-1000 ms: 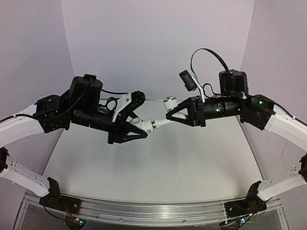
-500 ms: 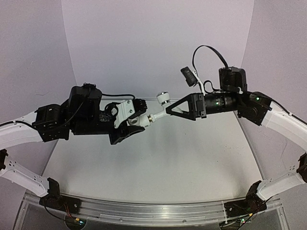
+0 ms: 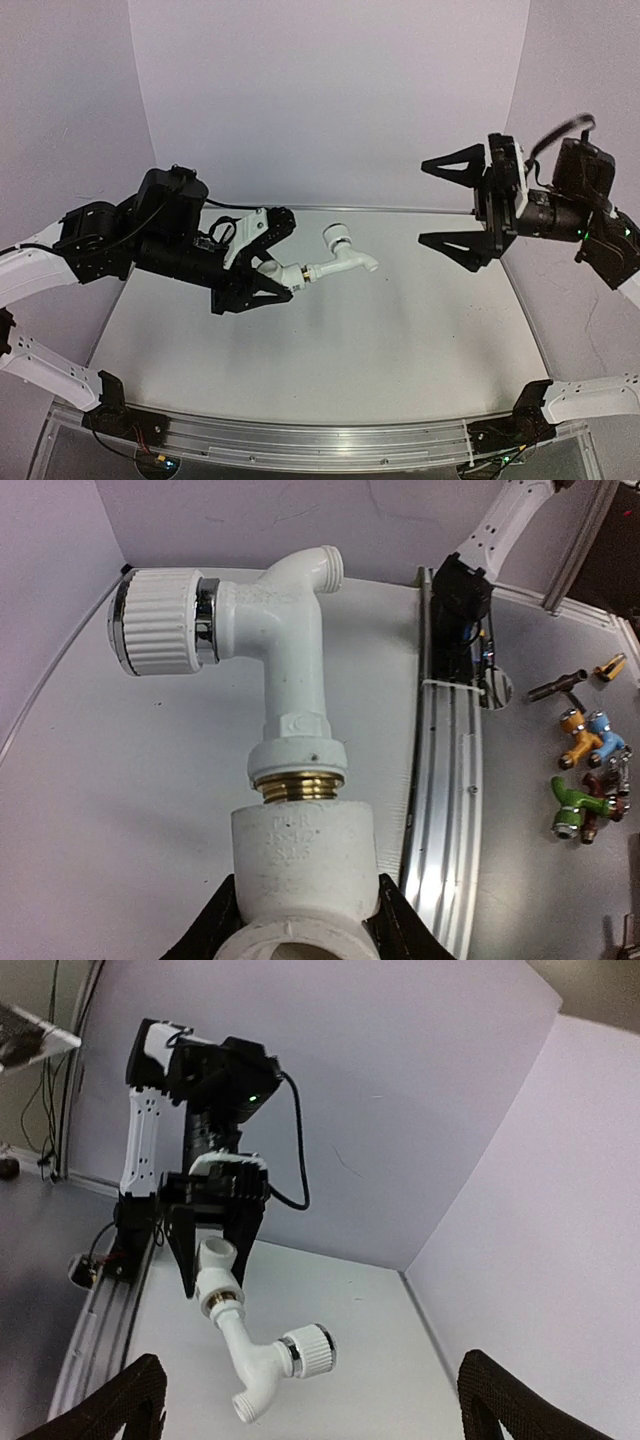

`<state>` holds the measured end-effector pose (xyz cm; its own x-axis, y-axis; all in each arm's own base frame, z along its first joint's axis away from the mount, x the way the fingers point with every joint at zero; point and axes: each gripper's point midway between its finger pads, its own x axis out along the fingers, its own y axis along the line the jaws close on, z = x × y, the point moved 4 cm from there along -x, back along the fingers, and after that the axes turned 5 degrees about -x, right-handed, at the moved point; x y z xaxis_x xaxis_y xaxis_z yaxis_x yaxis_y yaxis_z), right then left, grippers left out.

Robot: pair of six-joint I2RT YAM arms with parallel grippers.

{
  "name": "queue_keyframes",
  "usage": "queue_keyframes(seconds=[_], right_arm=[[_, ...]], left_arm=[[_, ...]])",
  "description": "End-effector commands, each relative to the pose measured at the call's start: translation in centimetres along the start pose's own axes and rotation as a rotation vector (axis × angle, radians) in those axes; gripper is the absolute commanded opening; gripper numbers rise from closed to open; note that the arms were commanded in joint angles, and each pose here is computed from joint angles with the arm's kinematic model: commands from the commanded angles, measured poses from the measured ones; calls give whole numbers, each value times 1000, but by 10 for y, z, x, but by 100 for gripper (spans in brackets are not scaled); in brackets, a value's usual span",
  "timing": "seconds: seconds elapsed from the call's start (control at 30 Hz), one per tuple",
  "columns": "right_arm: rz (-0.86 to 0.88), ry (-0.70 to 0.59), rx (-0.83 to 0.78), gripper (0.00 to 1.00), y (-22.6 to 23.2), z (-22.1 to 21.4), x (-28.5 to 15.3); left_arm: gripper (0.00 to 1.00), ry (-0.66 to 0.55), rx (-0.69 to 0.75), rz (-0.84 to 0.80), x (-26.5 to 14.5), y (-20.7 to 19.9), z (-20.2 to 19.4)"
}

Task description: Install the water faucets

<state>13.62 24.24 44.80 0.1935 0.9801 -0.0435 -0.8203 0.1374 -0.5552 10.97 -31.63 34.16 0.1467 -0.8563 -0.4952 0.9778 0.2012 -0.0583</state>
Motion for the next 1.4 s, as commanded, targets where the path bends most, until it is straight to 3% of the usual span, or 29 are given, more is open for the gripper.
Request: queue_keyframes(seconds=[0.0,0.2,0.37,0.47,0.53,0.67,0.97,1.13,1.37], right_arm=[[108,9,-438,98,29,-27,0],[180,-34,-630,98,46,-40,5],[202,-73,-551,97,49,-33,21],[234,-83,-495,84,57,-32,30],[250,-79,-429,70,61,-32,35],[255,-46,-288,58,62,-35,43],[197,49,110,18,45,-41,62],[181,68,281,9,39,-39,68],[284,83,655,7,45,-34,79]], left_arm=[[0,-140,-64,-233,-30,-29,48],[0,-112,-149,-420,-24,-43,58],[0,-91,-157,-471,-11,-45,56],[0,-105,-143,-471,-8,-44,57],[0,-122,-125,-456,-7,-43,58],[0,-158,-74,-407,-9,-38,59],[0,-189,40,-272,-10,-25,51],[0,-162,88,-185,-4,-15,47],[0,-85,266,145,10,4,33]])
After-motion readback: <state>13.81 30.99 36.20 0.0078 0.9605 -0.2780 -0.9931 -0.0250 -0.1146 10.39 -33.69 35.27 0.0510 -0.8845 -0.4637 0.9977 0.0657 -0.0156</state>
